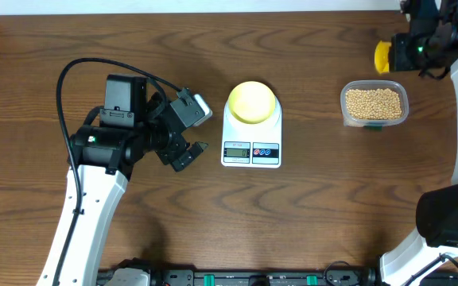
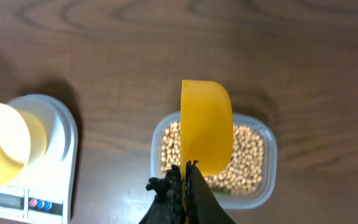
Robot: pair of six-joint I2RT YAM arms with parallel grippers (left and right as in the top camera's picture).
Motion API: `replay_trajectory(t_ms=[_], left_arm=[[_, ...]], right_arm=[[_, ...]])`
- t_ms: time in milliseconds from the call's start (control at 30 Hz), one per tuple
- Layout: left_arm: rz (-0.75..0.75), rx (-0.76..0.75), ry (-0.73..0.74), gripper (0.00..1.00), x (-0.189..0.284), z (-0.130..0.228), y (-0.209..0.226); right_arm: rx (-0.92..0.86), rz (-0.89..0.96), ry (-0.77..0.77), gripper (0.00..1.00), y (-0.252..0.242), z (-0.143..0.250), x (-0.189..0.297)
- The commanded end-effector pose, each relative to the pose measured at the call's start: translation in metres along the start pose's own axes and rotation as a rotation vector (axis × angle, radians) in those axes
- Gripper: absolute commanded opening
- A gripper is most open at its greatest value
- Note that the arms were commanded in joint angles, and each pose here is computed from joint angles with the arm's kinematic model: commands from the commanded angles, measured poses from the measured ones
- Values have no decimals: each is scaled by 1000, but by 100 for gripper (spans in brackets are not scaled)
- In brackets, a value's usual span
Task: Scoop item into bowl and weigh 50g on scale
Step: 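Raise the scoop up and back away from the tub with the right gripper, then lower the scoop into the soybean tub's right edge with the right gripper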
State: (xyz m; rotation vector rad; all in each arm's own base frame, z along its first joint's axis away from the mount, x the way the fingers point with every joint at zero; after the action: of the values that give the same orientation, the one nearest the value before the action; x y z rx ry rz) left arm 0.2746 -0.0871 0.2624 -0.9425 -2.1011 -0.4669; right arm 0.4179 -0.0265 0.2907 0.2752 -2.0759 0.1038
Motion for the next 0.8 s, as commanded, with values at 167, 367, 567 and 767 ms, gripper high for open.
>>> replay_trajectory(t_ms=[167, 367, 567, 767], left_arm=[[10, 17, 3, 98, -2, 2, 0], [10, 17, 3, 98, -2, 2, 0], [10, 17, 3, 97, -2, 2, 0], [10, 17, 3, 98, -2, 2, 0]], right_arm=[[-28, -10, 15, 1, 1, 2, 4], [-84, -6, 54, 1, -16, 15, 9], [-34, -34, 83, 1, -23, 26, 13], [-18, 24, 146, 1, -29, 34, 11]])
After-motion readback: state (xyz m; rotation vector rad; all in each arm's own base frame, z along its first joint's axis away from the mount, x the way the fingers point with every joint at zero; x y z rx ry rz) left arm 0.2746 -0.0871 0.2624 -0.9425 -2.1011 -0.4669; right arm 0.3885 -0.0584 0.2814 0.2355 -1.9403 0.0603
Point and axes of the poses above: each gripper's point midway between its finger pads, its own x axis back along the fingers, its own y axis along the line the jaws close on, z = x × y, the point moved 6 cm from there along x, back along the fingers, and after that the axes turned 9 degrees about x, right-handed, at the moved point
